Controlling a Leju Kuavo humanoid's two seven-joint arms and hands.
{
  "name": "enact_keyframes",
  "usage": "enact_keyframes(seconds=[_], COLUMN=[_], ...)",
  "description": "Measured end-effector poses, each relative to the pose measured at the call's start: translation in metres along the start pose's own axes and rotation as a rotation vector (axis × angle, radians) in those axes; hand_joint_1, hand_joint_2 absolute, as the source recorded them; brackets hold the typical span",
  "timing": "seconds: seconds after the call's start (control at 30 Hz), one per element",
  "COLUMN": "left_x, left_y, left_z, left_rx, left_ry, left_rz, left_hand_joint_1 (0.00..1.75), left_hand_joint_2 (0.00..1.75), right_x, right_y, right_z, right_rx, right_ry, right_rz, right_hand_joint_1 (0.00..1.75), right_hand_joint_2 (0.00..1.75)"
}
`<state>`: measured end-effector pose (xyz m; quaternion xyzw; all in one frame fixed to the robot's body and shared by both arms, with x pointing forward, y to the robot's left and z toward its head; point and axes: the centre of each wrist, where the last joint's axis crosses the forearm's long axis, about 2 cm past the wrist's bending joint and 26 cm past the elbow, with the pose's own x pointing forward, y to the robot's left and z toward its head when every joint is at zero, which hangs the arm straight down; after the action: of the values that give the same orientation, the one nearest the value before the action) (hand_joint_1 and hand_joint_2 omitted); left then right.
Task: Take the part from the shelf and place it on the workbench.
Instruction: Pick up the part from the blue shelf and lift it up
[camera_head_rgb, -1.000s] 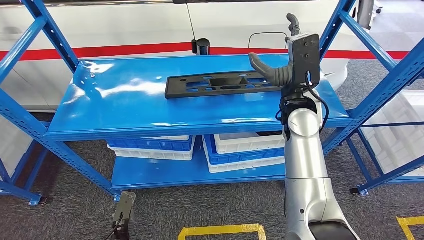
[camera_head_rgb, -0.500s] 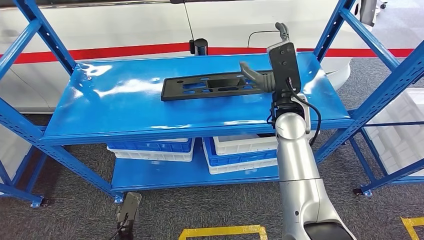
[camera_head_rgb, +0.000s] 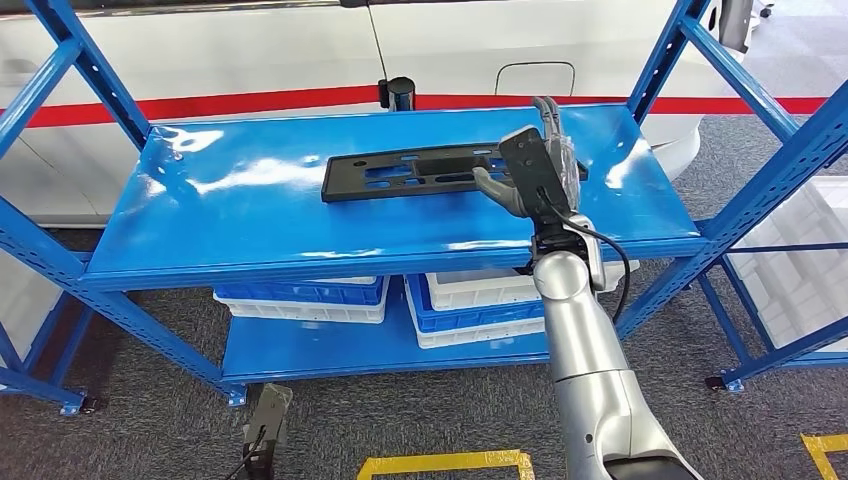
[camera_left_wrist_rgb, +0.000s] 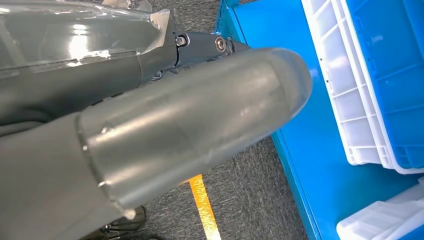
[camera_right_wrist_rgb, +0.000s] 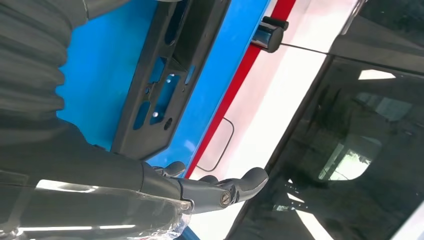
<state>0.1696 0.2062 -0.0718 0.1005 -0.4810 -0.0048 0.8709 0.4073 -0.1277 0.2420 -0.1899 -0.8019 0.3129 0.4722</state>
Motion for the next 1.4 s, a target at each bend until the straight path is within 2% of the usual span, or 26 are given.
enact_keyframes(seconds=[0.13, 0.37, 0.53, 0.8, 1.1, 1.4], left_x=[0.001, 0.008, 0.007, -0.003, -0.012, -0.021], left_y=[-0.002, -0.016, -0.016, -0.009, -0.002, 0.000], left_z=[0.000, 0.001, 0.002, 0.007, 0.010, 0.017], left_rx=[-0.026, -0.103, -0.102, -0.071, -0.021, 0.029], left_ry=[-0.003, -0.023, -0.020, -0.014, 0.002, 0.038], left_rz=[-0.010, -0.041, -0.037, -0.015, 0.003, 0.034], left_hand_joint_1=[0.00, 0.00, 0.00, 0.00, 0.00, 0.00], left_hand_joint_2=[0.00, 0.00, 0.00, 0.00, 0.00, 0.00], right_x=[-0.003, -0.012, -0.014, -0.008, 0.025, 0.047], right_y=[0.009, 0.063, 0.083, 0.090, 0.107, 0.107], right_z=[0.003, 0.025, 0.031, 0.025, 0.022, 0.011], right_rx=[0.023, 0.128, 0.196, 0.247, 0.284, 0.253], right_ry=[0.012, 0.057, 0.087, 0.056, -0.007, -0.093], right_rz=[0.123, 0.501, 0.669, 0.744, 0.709, 0.779], right_hand_joint_1=[0.00, 0.00, 0.00, 0.00, 0.00, 0.00], right_hand_joint_2=[1.75, 1.75, 1.75, 1.75, 1.75, 1.75])
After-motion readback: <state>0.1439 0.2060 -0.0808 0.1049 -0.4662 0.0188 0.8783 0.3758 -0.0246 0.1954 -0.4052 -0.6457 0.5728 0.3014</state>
